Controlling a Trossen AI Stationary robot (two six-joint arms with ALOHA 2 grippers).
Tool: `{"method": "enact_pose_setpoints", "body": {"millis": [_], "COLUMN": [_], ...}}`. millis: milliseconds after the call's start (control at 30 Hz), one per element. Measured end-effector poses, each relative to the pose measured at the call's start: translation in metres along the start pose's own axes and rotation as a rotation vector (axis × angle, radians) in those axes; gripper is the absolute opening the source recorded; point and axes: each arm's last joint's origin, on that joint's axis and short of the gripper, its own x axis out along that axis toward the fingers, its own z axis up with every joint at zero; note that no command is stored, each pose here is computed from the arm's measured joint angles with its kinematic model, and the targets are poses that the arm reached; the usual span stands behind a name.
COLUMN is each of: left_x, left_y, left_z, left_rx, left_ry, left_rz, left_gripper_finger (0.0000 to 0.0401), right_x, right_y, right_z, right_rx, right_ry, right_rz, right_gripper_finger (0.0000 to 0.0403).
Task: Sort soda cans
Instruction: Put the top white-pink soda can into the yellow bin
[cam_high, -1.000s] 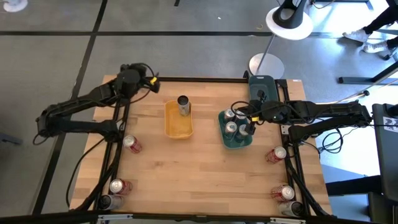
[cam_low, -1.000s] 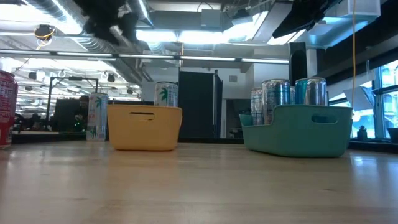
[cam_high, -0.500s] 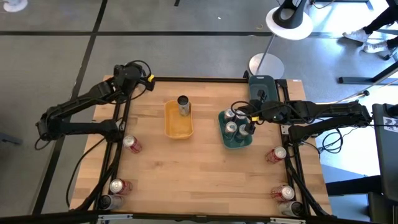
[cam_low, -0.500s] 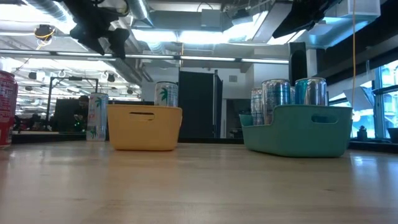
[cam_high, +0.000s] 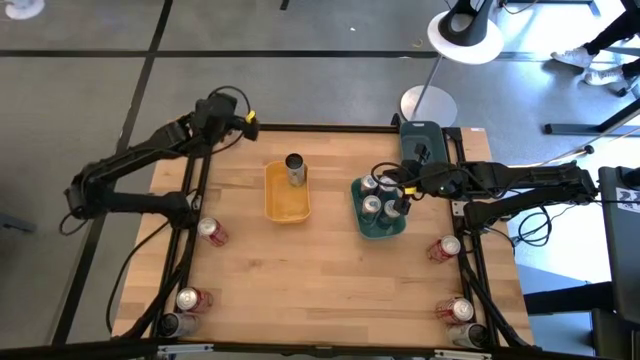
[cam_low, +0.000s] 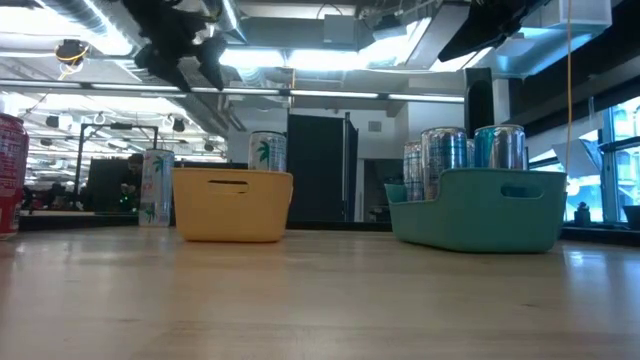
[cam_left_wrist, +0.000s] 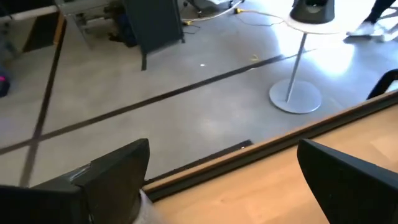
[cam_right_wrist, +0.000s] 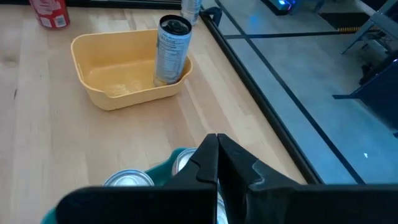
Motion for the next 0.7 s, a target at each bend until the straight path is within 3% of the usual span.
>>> {"method": "enact_pose_setpoints", "body": {"millis": [267,700], "left_x": [0.020,0.067], "left_y": [0.011,0.021], "left_z": [0.024,0.002], "left_rx": [0.081,0.163], "left_ry": [0.242,0.518], "left_rz": [0.146,0.303], "left_gripper_finger": [0.0397,0.0397], "right_x": [0.000,0.013], "right_y": [0.000,0.006], "right_z": [0.000,-0.013], "right_rx": [0.000,0.002], "right_ry": [0.000,0.034], "right_rz": [0.000,-0.002], "right_gripper_finger": [0.0005,0.0005]}}
